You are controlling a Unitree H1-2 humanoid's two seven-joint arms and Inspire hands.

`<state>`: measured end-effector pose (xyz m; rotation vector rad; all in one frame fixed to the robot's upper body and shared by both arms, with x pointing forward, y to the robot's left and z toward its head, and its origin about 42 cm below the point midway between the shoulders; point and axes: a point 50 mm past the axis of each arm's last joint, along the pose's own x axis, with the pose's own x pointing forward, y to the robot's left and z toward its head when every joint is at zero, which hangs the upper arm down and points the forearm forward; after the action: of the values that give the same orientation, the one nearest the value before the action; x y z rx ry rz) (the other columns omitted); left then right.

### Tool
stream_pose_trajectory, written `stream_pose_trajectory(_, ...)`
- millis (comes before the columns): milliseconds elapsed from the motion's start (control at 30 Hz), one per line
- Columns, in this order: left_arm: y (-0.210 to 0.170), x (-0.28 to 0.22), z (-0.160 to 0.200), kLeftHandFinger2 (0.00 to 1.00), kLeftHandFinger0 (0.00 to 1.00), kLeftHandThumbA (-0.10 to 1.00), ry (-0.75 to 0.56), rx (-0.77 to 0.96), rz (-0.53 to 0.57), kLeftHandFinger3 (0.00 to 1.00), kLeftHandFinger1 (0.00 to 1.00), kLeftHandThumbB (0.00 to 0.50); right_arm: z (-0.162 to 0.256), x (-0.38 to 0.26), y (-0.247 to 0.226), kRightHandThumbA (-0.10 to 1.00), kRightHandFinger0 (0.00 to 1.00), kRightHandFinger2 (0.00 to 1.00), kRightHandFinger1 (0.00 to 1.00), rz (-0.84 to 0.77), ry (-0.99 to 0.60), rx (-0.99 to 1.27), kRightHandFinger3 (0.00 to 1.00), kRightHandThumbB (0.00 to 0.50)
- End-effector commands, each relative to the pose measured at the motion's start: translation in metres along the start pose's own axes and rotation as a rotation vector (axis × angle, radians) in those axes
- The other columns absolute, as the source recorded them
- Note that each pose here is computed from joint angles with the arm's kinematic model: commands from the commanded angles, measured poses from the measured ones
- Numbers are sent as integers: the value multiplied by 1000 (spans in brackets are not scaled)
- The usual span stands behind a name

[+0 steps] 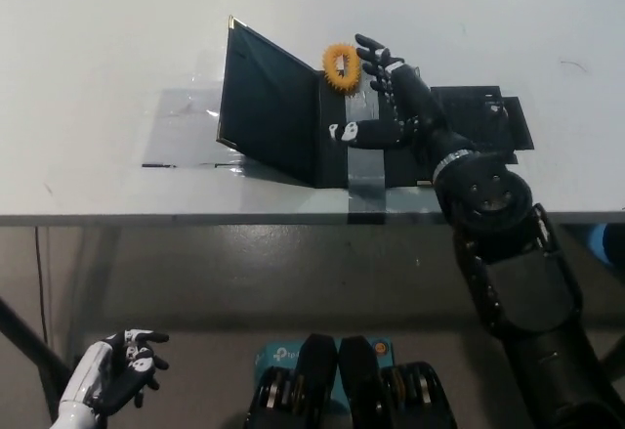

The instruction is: The robot uses its right hand to push the cover of the diary kept in the middle of the desk towards the left to open it

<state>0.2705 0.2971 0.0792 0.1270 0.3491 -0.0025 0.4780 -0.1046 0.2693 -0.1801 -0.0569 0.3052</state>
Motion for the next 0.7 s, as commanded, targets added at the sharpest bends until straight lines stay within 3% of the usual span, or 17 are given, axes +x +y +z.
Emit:
stream_pose_trajectory(0,14,-6,11,351,173,135,-76,-15,56,510,279,354,60,-43,-62,1000,1000,1000,1000,-49,-181,931,1000,174)
stream_pose_trajectory(167,15,-8,8,326,159,104,-79,-35,63,517,265,344,36,-98,-90,1000,1000,1000,1000,-128,-294,960,1000,196)
stream_pose_trajectory(233,16,-9,7,313,167,105,-74,-36,69,523,268,348,20,-127,-104,1000,943,1000,1000,-172,-325,944,1000,204)
stream_pose_trajectory(333,17,-11,5,310,161,111,-71,-46,73,509,260,369,-10,-174,-120,1000,1000,1000,1000,-229,-350,892,1000,181)
stream_pose_trajectory(467,20,-11,5,295,155,156,-78,-46,79,476,247,400,-40,-214,-126,1000,967,1000,1000,-329,-320,763,1000,143)
stream_pose_trajectory(600,22,-11,6,279,144,142,-72,-55,96,457,231,390,-78,-247,-131,1000,860,861,918,-434,-254,661,897,166)
stream_pose_trajectory(667,23,-12,5,268,133,141,-74,-61,99,440,225,388,-98,-262,-131,940,811,821,869,-521,-204,645,843,178)
